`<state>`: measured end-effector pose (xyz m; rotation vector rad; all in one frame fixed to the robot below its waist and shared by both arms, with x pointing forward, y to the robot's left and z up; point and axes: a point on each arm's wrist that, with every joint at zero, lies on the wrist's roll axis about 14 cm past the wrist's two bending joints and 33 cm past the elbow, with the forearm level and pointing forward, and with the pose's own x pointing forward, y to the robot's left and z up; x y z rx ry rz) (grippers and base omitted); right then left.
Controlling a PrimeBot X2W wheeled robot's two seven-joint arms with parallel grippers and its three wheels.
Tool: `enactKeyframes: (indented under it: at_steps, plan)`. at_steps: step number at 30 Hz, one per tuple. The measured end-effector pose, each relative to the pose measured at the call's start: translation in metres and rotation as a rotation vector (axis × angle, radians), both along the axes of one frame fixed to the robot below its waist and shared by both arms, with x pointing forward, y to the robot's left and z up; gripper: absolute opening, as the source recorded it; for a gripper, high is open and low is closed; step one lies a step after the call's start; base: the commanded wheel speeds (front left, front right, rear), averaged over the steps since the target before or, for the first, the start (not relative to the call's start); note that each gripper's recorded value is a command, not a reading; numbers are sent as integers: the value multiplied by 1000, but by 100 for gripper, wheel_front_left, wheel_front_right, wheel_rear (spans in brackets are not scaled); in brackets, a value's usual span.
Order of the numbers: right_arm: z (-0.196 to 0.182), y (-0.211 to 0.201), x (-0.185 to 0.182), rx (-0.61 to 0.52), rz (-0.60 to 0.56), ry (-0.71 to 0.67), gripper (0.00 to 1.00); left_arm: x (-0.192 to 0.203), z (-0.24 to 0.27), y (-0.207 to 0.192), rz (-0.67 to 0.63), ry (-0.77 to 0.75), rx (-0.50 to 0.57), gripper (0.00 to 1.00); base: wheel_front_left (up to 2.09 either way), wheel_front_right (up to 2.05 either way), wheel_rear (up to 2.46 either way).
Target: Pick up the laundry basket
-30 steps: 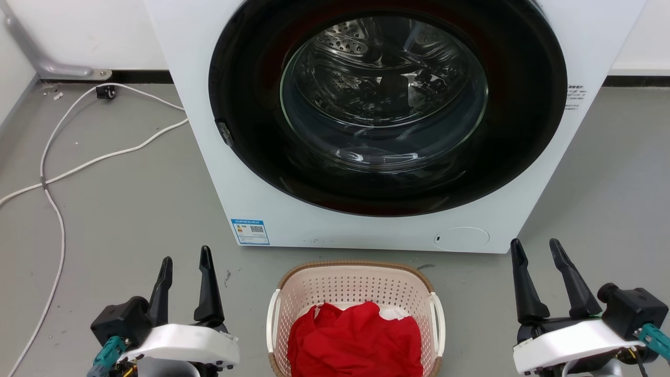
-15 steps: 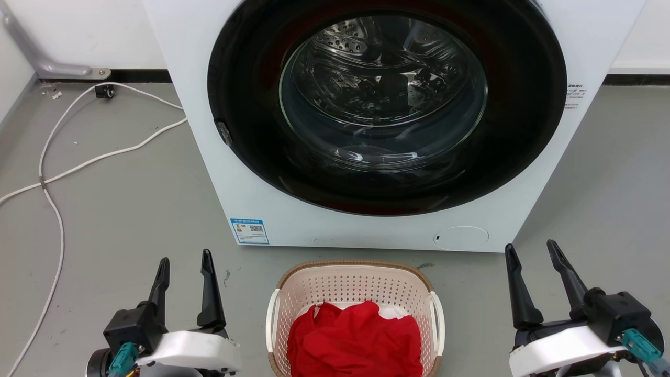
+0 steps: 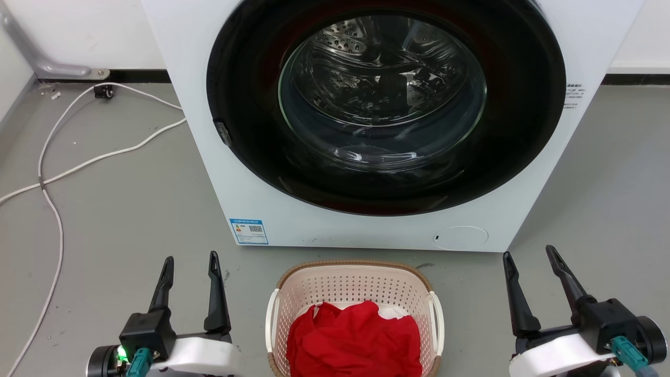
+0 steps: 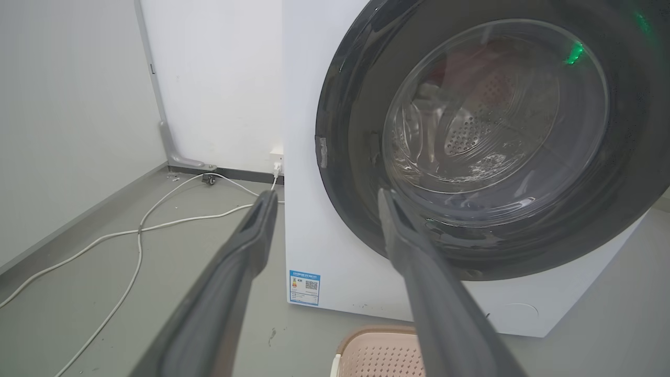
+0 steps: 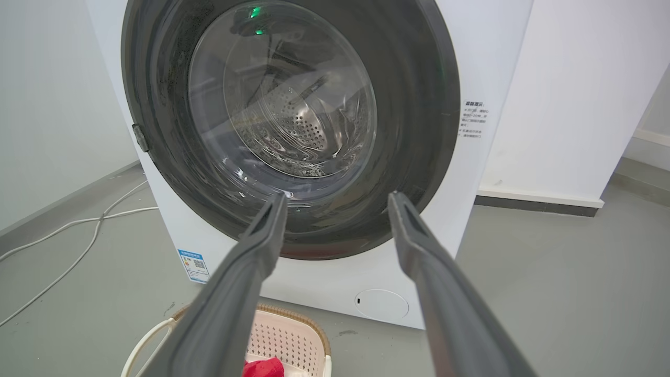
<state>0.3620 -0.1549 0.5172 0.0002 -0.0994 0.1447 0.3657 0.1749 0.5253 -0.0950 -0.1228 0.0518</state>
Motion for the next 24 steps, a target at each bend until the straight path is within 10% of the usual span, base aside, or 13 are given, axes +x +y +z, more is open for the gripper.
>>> enactKeyframes:
  at_steps: [24]
  plan:
    - [-5, 1, -4, -80, 9, -7, 100, -5, -7, -4, -9, 5, 100, 100, 0, 0, 0]
